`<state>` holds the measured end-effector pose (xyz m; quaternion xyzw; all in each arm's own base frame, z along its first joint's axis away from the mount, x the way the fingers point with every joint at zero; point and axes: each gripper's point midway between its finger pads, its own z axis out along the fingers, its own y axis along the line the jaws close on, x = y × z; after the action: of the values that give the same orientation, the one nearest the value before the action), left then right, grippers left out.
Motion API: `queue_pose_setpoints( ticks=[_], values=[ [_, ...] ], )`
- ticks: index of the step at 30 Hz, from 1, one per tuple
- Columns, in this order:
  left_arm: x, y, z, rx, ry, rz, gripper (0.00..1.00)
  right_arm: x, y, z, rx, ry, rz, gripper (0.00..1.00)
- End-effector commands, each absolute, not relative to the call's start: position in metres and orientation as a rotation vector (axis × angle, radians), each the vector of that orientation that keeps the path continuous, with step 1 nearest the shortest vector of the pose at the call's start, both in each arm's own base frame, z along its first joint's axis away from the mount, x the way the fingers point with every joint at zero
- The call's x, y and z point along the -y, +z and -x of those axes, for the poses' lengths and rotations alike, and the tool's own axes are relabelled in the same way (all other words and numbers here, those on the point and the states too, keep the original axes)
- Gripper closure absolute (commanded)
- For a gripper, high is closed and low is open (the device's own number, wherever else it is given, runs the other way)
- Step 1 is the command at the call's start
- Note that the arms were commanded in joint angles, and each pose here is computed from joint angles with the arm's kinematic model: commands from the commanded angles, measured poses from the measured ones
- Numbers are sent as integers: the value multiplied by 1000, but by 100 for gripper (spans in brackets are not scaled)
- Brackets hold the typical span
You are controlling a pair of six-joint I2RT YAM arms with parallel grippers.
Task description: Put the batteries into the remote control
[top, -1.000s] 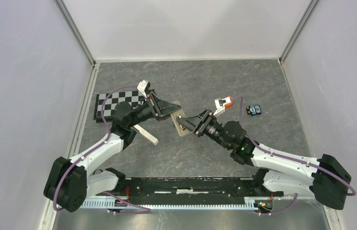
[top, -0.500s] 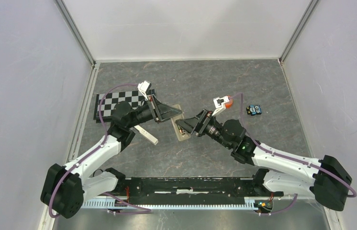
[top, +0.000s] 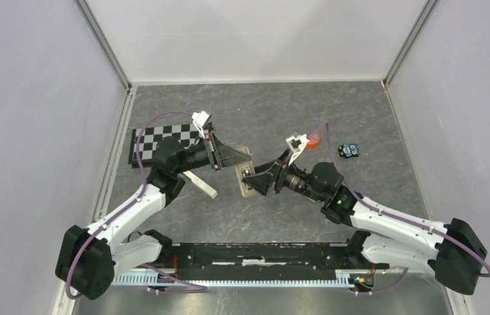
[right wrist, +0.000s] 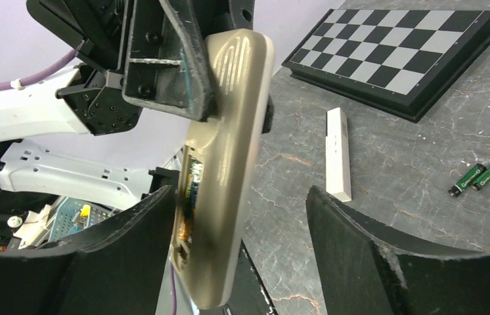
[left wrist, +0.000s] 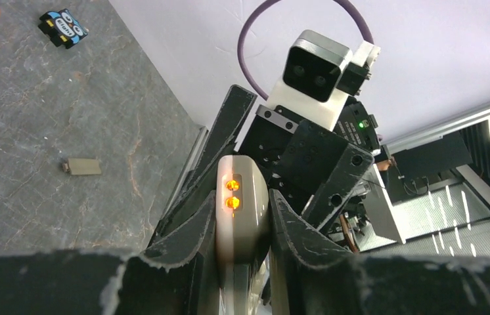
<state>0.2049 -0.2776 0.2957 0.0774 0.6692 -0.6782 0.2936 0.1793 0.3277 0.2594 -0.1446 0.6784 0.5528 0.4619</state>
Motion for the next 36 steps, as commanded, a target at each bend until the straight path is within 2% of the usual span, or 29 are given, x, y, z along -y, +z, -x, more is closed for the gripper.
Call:
queue_pose_setpoints(
  ticks=[1, 5, 8, 10, 15, 20, 24, 28, 30, 32, 34, 36],
  values=[
    [277, 329, -187, -1640, -1798, -423, 98, -326, 269, -177, -1616, 1369, 408, 27],
    [277, 330, -180, -1627, -1804, -468, 98, -324, 264, -184, -1641, 1360, 367, 47],
    [276, 330, -181, -1628, -1797, -463, 98, -323, 257, -189, -1674, 1334, 362, 54],
    [276, 328, -183, -1634, -1793, -455, 98, -322, 255, -189, -1677, 1329, 374, 48],
    [276, 315, -195, -1682, -1739, -377, 98, -313, 261, -188, -1661, 1292, 392, 21],
    [267, 277, -224, -1835, -1537, -199, 98, -284, 245, -199, -1765, 1113, 366, 18],
    [254, 249, -241, -1920, -1370, -91, 98, -224, 210, -220, -1938, 743, 241, 19],
    [251, 241, -245, -1931, -1339, -71, 98, -161, 180, -236, -2093, 315, 136, 19],
    [251, 240, -246, -1933, -1332, -67, 98, -148, 172, -243, -2161, 221, 38, 20],
    [249, 240, -248, -1930, -1320, -57, 98, -161, 161, -249, -2195, 254, 4, 22],
    [248, 238, -249, -1934, -1312, -45, 98, -168, 145, -257, -2230, 269, -46, 29],
    [248, 239, -248, -1933, -1323, -35, 98, -166, 129, -268, -2265, 215, -91, 49]
  ],
)
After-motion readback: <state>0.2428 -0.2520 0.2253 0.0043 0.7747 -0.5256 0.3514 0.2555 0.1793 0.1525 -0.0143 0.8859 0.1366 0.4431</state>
